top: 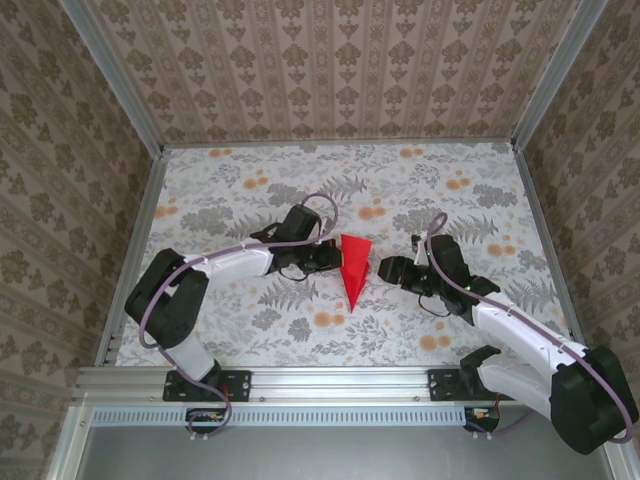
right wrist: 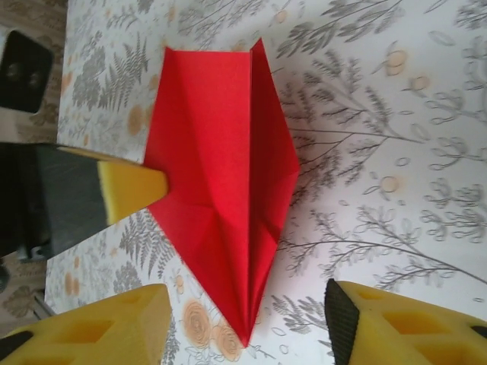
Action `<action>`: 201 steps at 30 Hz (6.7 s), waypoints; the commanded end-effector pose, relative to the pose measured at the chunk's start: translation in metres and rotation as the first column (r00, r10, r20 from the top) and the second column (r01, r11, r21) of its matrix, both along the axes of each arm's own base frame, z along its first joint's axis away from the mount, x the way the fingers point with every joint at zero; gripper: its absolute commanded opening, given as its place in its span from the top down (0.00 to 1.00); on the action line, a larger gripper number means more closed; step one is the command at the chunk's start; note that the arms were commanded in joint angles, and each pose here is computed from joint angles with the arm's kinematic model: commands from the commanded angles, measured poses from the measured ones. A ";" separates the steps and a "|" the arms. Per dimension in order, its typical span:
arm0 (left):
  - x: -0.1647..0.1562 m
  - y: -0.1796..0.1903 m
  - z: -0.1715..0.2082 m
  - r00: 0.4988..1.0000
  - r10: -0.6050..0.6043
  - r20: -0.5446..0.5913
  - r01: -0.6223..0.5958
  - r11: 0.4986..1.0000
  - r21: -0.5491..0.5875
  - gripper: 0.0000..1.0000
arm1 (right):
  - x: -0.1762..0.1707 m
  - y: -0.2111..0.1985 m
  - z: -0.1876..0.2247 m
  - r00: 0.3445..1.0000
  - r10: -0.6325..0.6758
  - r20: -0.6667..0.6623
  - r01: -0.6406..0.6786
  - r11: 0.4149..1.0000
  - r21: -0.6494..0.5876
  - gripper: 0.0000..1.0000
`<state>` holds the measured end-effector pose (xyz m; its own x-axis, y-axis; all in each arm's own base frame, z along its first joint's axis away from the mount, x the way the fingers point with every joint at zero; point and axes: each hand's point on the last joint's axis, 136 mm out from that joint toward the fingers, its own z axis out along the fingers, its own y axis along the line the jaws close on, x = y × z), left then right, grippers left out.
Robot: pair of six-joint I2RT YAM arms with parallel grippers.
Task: Fold a paper plane with a square sheet of paper (pick it up from the middle)
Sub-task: Turn over a paper plane at the center of the table, then move the paper plane to the center of the table, then reset both arms
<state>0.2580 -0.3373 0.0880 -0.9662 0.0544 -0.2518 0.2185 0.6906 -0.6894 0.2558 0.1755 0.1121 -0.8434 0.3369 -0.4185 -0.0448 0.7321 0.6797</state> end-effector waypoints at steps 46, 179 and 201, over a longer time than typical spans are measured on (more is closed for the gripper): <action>-0.011 0.026 -0.064 0.995 -0.010 -0.096 0.014 0.999 0.038 1.00 | 0.000 0.088 -0.062 0.948 0.234 -0.214 -0.281 0.932 -0.227 0.46; 0.024 0.180 0.009 0.921 0.330 0.206 -0.389 0.802 0.453 0.00 | 0.145 0.071 0.001 0.995 -0.090 0.045 0.099 0.791 -0.603 0.60; 0.069 0.356 0.089 0.552 0.403 0.730 -0.819 0.427 0.383 0.00 | 0.097 -0.182 0.084 0.762 -0.387 0.519 0.647 0.451 -0.614 0.00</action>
<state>0.3259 -0.0114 0.1821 -0.5727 -0.2293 -0.7870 -0.2637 0.9606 -0.0879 0.3568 0.0205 0.1994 -0.4838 0.1932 -0.8536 0.3866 0.9222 -0.0104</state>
